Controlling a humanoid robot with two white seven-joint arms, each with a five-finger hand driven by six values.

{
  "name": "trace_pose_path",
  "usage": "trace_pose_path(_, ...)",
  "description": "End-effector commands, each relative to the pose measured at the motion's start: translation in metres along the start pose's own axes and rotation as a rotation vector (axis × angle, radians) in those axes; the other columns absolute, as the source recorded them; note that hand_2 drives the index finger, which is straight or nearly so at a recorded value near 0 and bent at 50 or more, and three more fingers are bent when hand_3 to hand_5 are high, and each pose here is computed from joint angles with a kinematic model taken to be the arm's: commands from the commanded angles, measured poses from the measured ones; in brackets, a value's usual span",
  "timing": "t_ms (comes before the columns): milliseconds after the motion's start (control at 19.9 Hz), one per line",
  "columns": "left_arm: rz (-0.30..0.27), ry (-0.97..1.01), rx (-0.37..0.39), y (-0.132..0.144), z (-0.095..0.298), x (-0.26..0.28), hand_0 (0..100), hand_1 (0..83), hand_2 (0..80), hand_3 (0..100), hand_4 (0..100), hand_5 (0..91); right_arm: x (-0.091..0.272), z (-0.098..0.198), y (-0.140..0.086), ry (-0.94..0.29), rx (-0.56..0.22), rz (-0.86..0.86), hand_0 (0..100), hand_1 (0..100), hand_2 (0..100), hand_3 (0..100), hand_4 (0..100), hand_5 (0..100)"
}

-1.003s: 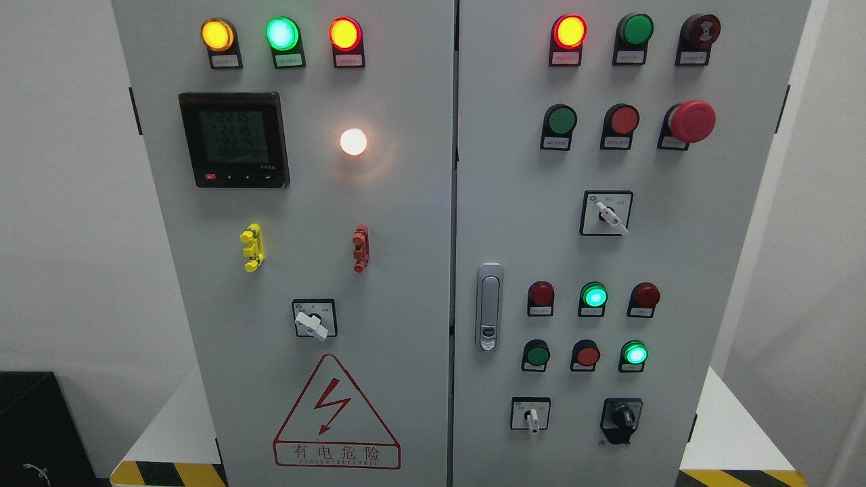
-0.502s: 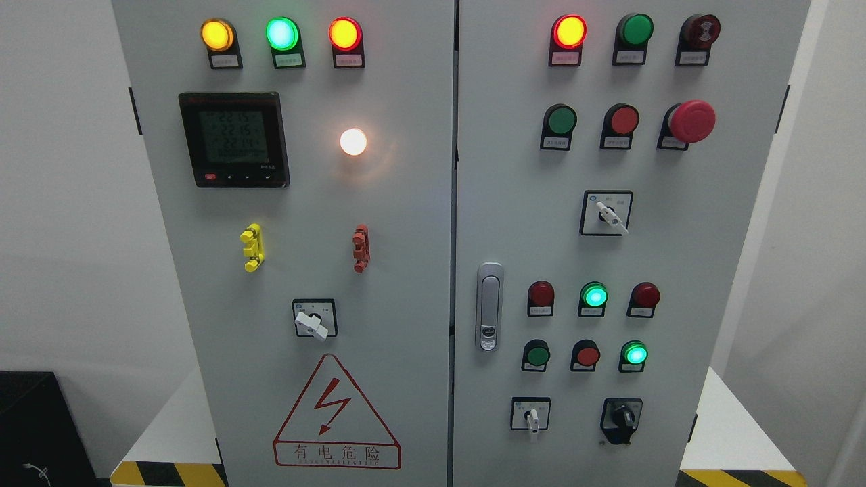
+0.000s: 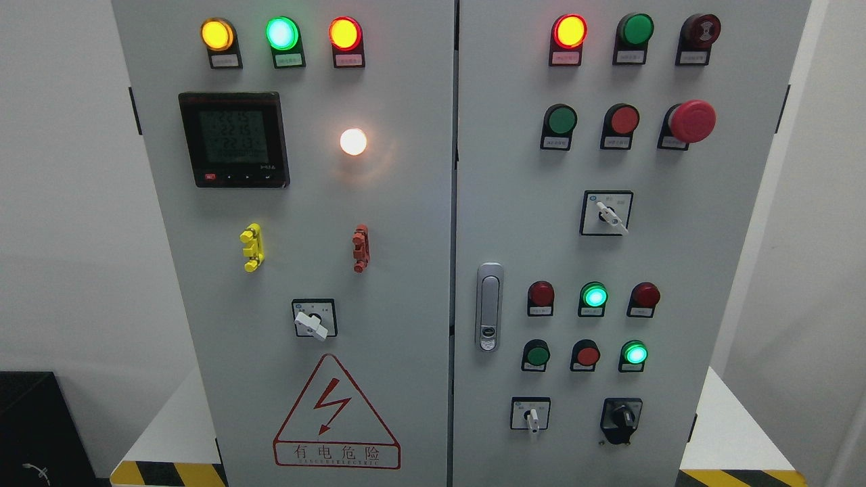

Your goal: Flip black knob to close circuit

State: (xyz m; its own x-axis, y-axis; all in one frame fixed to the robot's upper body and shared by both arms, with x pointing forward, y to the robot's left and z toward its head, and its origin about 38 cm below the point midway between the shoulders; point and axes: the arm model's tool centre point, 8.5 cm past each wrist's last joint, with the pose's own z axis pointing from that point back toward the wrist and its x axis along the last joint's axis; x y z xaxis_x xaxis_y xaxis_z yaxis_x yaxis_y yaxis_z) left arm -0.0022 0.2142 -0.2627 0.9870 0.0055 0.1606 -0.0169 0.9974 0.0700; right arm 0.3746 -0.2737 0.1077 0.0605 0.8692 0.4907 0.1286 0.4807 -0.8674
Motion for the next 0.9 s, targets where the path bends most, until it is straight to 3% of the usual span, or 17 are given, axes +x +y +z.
trace_pose_path(0, -0.043, 0.013, -0.008, -0.001, 0.001, -0.006, 0, 0.0, 0.0, 0, 0, 0.0, 0.011, -0.015, -0.031, -0.015, -0.078, 0.074, 0, 5, 80, 96, 78, 78)
trace_pose_path(853, -0.043, 0.012, -0.008, -0.001, 0.001, -0.006, 0, 0.0, 0.0, 0, 0, 0.0, 0.016, -0.044, -0.051, 0.075, -0.118, 0.095, 0, 10, 79, 96, 78, 78)
